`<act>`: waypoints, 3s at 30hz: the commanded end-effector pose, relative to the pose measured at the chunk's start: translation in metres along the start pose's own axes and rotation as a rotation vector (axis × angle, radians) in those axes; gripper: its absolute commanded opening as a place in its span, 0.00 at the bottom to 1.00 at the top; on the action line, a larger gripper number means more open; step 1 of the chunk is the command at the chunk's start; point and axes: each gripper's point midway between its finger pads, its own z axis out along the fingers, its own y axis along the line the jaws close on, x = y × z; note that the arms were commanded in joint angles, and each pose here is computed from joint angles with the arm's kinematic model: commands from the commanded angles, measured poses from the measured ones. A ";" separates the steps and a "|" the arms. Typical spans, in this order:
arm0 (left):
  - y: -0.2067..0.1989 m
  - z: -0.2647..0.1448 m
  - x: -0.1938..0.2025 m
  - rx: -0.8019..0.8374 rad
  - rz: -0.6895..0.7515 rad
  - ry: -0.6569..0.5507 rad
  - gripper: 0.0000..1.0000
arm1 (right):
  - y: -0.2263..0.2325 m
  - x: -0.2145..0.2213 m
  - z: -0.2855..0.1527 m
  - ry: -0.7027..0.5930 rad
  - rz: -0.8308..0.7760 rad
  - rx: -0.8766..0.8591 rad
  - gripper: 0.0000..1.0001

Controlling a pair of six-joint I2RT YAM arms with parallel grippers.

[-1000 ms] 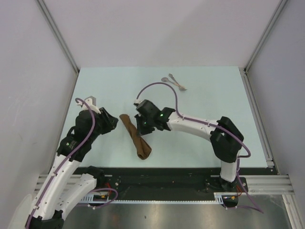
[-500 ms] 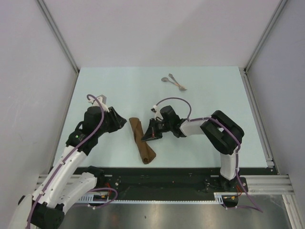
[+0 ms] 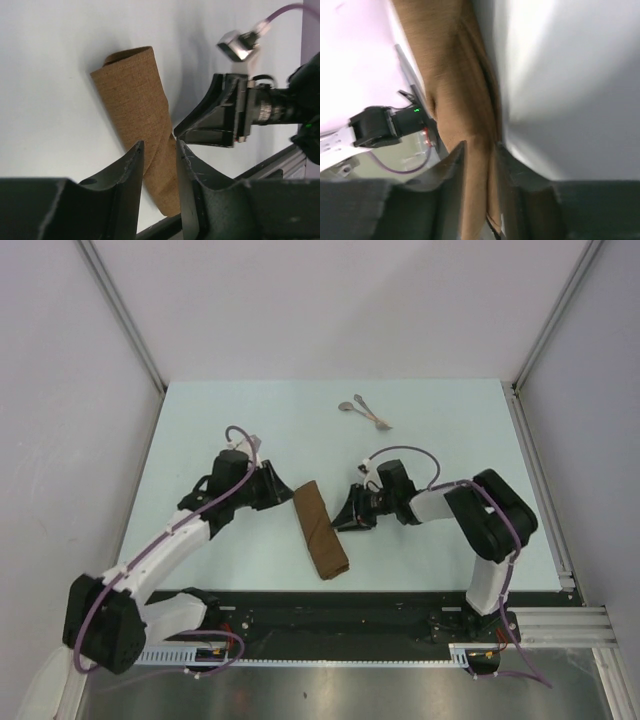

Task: Fold the napkin into a case and place the utensils inside
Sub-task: Turn over the smaller rectangle-folded napkin at the center of the board.

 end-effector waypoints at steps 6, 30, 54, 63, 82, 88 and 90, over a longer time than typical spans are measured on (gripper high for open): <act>-0.041 0.065 0.003 0.160 -0.058 0.103 0.28 | 0.053 -0.003 -0.058 -0.082 -0.282 0.203 0.53; 0.012 0.158 0.022 -0.075 -0.093 0.160 0.22 | 0.011 0.074 -0.034 0.021 -0.284 0.263 0.32; -0.017 0.132 0.029 0.092 -0.123 0.165 0.26 | 0.047 0.083 -0.012 -0.026 -0.306 0.157 0.43; 0.029 0.161 0.033 -0.027 -0.202 0.169 0.25 | -0.005 0.119 -0.008 0.016 -0.215 0.199 0.44; 0.033 0.174 0.020 -0.081 -0.148 0.148 0.26 | 0.057 0.095 -0.049 -0.101 -0.247 0.237 0.43; 0.045 0.159 0.002 -0.165 -0.119 0.076 0.26 | 0.021 0.087 -0.077 -0.229 -0.045 0.365 0.60; 0.038 0.148 -0.012 -0.163 -0.114 0.024 0.28 | 0.008 0.092 -0.080 -0.248 0.012 0.385 0.63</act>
